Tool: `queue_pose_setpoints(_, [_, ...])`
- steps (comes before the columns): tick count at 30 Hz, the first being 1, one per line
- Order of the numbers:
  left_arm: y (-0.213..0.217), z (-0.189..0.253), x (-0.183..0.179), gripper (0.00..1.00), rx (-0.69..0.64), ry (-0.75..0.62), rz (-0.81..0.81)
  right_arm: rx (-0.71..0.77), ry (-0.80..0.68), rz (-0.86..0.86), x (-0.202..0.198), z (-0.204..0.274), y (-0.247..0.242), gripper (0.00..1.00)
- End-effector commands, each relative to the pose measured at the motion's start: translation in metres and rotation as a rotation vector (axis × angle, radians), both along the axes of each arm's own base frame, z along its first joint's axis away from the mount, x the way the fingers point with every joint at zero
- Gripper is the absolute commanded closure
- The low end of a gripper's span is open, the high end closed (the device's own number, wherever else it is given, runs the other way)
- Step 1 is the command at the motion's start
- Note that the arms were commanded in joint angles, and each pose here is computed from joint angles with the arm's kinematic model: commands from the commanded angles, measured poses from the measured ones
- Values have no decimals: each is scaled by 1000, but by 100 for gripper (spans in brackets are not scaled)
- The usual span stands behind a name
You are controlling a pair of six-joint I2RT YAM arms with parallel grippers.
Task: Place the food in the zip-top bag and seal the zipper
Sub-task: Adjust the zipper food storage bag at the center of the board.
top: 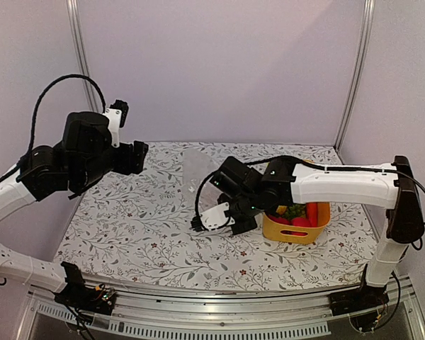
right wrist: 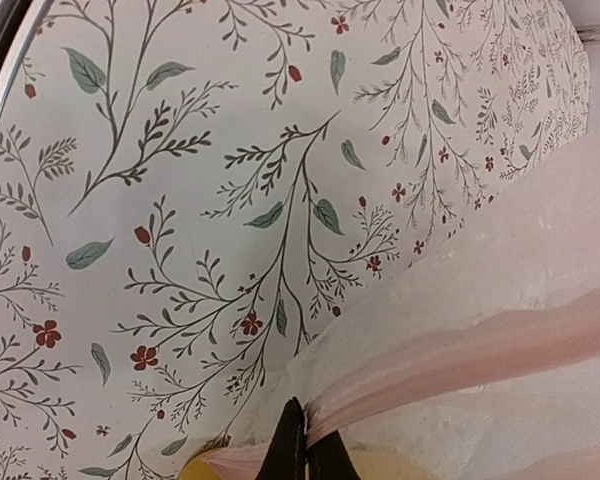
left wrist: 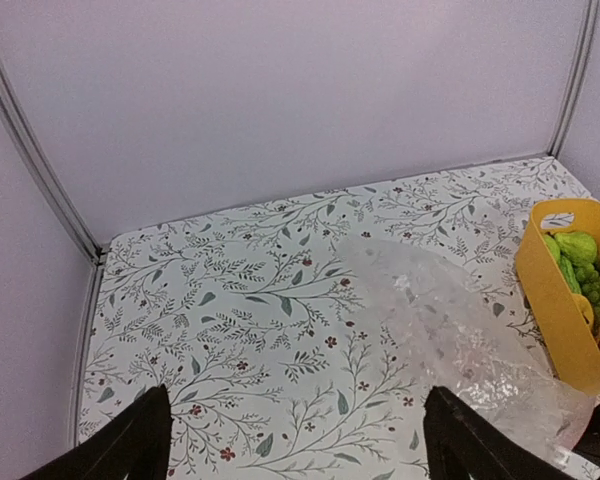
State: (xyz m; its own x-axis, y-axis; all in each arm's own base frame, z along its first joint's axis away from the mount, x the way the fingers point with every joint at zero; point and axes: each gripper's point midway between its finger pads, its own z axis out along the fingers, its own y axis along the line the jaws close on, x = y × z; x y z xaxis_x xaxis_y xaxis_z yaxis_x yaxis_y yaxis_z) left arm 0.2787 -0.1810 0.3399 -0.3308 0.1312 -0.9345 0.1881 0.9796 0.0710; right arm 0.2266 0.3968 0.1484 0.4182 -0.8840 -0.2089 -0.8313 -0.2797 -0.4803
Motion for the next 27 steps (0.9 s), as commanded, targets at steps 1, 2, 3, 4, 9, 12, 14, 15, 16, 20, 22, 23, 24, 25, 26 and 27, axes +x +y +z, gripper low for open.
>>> queue_pose_setpoints(1, [-8, -8, 2, 13, 39, 21, -74, -84, -181, 10, 14, -5, -7, 99])
queue_pose_setpoints(2, [-11, -12, 2, 13, 45, 32, -90, -85, -194, 10, 15, -5, -7, 98])
queue_pose_setpoints(3, [-13, -16, 3, 13, 49, 42, -100, -81, -205, 7, 15, -4, -7, 96])
queue_pose_setpoints(4, [-15, -20, 3, 13, 51, 51, -108, -72, -212, 5, 15, -3, -7, 93])
queue_pose_setpoints(9, [-30, -45, 4, 14, 47, 118, -167, -34, -150, 21, 1, -14, -9, 66])
queue_pose_setpoints(12, [-41, -69, 1, 18, 61, 195, -209, -3, -72, 29, -14, -17, -14, 56])
queue_pose_setpoints(14, [-48, -85, -1, 22, 65, 252, -216, 53, -6, 33, -30, -7, -20, 52])
queue_pose_setpoints(15, [-51, -92, -2, 24, 63, 274, -211, 71, 25, 38, -37, -6, -25, 51])
queue_pose_setpoints(16, [-54, -99, -3, 24, 68, 293, -209, 102, 56, 35, -41, -1, -33, 50])
queue_pose_setpoints(20, [-86, -118, -9, 26, 129, 333, -217, 268, 174, -89, -20, 26, -70, 48])
queue_pose_setpoints(22, [-109, -130, -13, 26, 181, 354, -233, 362, 211, -187, 2, 41, -94, 48])
queue_pose_setpoints(23, [-119, -134, -13, 26, 211, 362, -236, 419, 223, -238, 12, 49, -104, 48])
queue_pose_setpoints(24, [-131, -139, -14, 26, 237, 366, -237, 468, 235, -295, 23, 52, -115, 48])
queue_pose_setpoints(25, [-140, -143, -13, 27, 262, 371, -229, 529, 227, -338, 32, 62, -127, 48])
queue_pose_setpoints(26, [-151, -149, -13, 28, 283, 381, -226, 585, 229, -406, 42, 67, -142, 48])
queue_pose_setpoints(27, [-163, -150, -11, 29, 292, 384, -225, 628, 229, -462, 49, 67, -154, 47])
